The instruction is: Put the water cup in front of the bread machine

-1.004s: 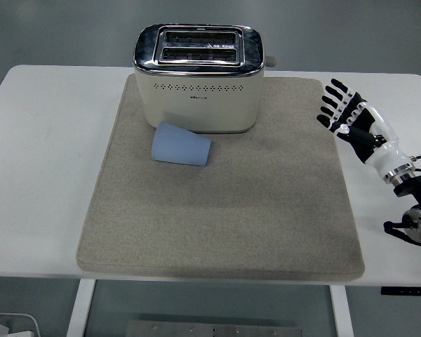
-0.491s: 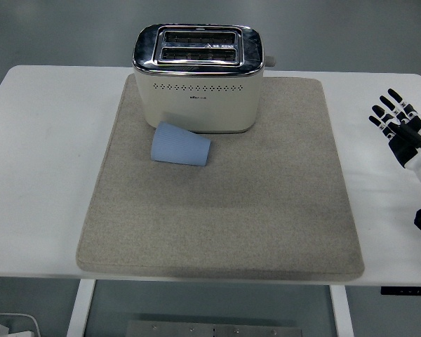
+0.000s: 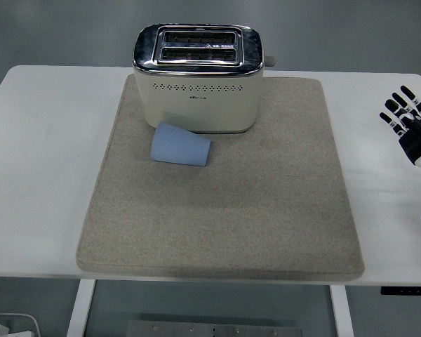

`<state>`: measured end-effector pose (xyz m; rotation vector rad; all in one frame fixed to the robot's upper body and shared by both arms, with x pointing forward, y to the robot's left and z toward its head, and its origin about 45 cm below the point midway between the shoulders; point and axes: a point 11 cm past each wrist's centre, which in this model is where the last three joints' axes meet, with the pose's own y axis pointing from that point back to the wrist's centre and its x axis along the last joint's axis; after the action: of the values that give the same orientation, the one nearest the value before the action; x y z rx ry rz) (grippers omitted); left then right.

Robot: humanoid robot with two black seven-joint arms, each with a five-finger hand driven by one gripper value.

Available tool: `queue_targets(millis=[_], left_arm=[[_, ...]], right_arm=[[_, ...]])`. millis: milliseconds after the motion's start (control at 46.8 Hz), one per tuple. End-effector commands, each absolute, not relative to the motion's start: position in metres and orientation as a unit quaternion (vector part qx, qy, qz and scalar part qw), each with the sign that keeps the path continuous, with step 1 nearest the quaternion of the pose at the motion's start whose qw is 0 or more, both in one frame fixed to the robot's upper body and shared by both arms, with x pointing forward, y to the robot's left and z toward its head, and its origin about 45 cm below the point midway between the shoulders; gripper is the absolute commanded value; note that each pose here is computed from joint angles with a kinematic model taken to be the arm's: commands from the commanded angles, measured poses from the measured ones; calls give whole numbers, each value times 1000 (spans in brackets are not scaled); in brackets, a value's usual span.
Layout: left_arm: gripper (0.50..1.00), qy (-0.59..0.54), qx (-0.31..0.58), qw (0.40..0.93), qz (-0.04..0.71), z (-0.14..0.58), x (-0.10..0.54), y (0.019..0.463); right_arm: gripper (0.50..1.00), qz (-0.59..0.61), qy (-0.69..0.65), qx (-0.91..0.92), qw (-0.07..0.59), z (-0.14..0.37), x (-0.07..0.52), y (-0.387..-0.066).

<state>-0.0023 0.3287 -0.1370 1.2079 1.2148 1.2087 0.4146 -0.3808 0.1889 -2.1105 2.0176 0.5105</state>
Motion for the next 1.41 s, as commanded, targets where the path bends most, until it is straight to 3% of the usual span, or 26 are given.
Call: queue_targets(millis=[0,1389], left_arm=[[996,504,498,501,496,-137,-3,327],[999,494,502,499,506,-136,4,334]], right_arm=[[926,171,679,-709,87,189,414,-383],[926,169,675,-714,80,187,413,-380]])
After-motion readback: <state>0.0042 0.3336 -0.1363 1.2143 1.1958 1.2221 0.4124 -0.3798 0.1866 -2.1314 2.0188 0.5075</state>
